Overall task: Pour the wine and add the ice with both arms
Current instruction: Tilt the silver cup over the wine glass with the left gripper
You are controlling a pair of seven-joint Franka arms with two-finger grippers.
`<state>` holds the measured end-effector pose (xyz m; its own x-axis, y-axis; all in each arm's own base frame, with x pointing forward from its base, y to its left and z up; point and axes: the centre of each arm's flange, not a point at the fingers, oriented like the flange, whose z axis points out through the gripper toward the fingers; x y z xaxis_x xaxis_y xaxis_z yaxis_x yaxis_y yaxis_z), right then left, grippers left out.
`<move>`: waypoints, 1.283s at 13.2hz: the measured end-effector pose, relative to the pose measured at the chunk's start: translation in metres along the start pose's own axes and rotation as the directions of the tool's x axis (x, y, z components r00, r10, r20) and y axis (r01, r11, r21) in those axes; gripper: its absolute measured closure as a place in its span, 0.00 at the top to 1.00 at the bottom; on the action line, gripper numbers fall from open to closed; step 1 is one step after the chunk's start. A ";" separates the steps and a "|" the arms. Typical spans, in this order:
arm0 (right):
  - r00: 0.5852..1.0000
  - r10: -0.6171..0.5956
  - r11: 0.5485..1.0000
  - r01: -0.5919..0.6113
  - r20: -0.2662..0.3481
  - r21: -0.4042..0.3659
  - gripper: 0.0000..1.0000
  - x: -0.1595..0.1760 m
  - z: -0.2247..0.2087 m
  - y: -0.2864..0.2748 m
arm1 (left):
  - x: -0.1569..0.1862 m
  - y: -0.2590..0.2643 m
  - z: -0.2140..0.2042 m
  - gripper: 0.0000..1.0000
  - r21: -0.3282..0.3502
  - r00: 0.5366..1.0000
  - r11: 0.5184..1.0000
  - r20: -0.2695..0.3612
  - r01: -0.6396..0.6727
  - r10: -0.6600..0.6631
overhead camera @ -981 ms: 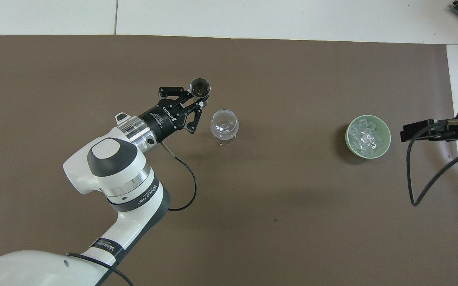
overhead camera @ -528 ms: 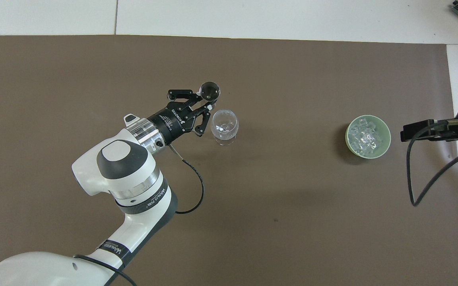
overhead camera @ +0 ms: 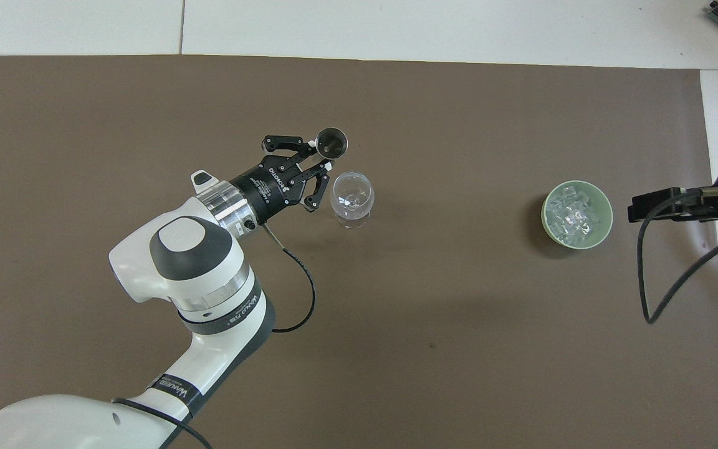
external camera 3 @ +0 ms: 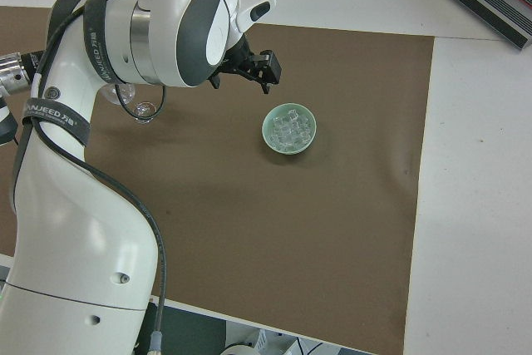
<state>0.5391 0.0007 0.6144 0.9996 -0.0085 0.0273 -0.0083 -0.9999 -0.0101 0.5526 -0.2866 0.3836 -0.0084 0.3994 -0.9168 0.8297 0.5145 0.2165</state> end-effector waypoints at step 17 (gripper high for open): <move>1.000 0.000 1.000 0.000 0.000 0.000 1.00 0.000 0.000 0.000 | -0.002 0.001 0.003 0.21 0.068 0.966 0.964 0.036 -0.258 0.256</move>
<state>0.5391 0.0007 0.6144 0.9996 -0.0085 0.0273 -0.0083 -0.9999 -0.0101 0.5553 -0.2887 0.3849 0.2246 0.4905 -0.8420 0.8396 0.3411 0.4227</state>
